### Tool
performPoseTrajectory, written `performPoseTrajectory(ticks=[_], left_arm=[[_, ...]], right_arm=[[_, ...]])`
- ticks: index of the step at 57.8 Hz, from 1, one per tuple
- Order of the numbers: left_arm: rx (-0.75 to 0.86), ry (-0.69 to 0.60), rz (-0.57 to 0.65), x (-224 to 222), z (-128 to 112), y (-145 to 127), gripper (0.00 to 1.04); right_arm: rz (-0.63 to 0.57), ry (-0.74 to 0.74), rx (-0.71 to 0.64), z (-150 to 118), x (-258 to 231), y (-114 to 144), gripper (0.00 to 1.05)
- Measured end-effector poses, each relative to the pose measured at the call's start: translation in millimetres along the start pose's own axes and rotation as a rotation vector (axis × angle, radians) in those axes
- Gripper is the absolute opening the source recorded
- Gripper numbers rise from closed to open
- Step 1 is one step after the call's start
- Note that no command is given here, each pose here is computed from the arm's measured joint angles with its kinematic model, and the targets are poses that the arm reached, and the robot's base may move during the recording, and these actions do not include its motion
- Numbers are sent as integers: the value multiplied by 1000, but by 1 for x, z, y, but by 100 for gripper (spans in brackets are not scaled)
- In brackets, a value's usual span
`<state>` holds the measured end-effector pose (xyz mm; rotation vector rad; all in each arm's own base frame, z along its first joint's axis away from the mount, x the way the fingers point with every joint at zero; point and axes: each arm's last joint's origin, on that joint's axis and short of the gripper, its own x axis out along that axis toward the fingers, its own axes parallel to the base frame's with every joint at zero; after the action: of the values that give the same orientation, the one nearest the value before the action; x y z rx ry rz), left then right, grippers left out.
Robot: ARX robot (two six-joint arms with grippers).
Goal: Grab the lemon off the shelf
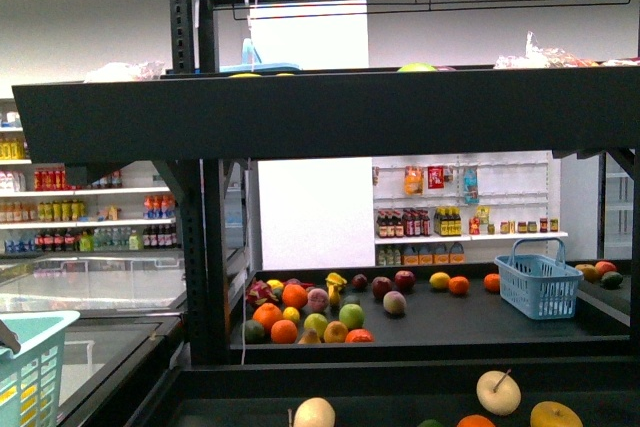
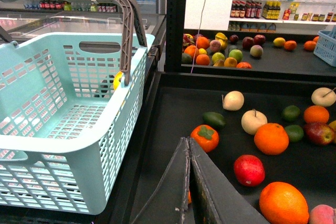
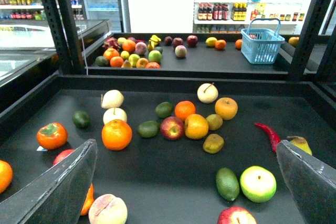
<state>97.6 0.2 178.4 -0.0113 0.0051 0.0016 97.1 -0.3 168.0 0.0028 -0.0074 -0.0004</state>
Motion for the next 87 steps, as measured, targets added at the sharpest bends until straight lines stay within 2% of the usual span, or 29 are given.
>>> performPoseTrajectory(ticks=[8, 18, 33, 39, 44, 45, 47, 87], left_arm=[[0, -3, 1, 0, -12, 0, 3], [-1, -8, 0, 0, -11, 0, 4], [0, -8, 0, 0, -11, 0, 51], [0, -8, 0, 0, -11, 0, 73], [0, -8, 0, 0, -11, 0, 97], [1, -8, 0, 0, -11, 0, 99], [1, -8, 0, 0, -11, 0, 96], [1, -8, 0, 0, -11, 0, 97]], right_arm=[[0, 0, 0, 0, 0, 0, 102], [0, 0, 0, 0, 0, 0, 102], [0, 0, 0, 0, 0, 0, 102], [0, 0, 0, 0, 0, 0, 102], [0, 0, 0, 0, 0, 0, 102], [0, 0, 0, 0, 0, 0, 102], [0, 0, 0, 0, 0, 0, 102], [0, 0, 0, 0, 0, 0, 102]])
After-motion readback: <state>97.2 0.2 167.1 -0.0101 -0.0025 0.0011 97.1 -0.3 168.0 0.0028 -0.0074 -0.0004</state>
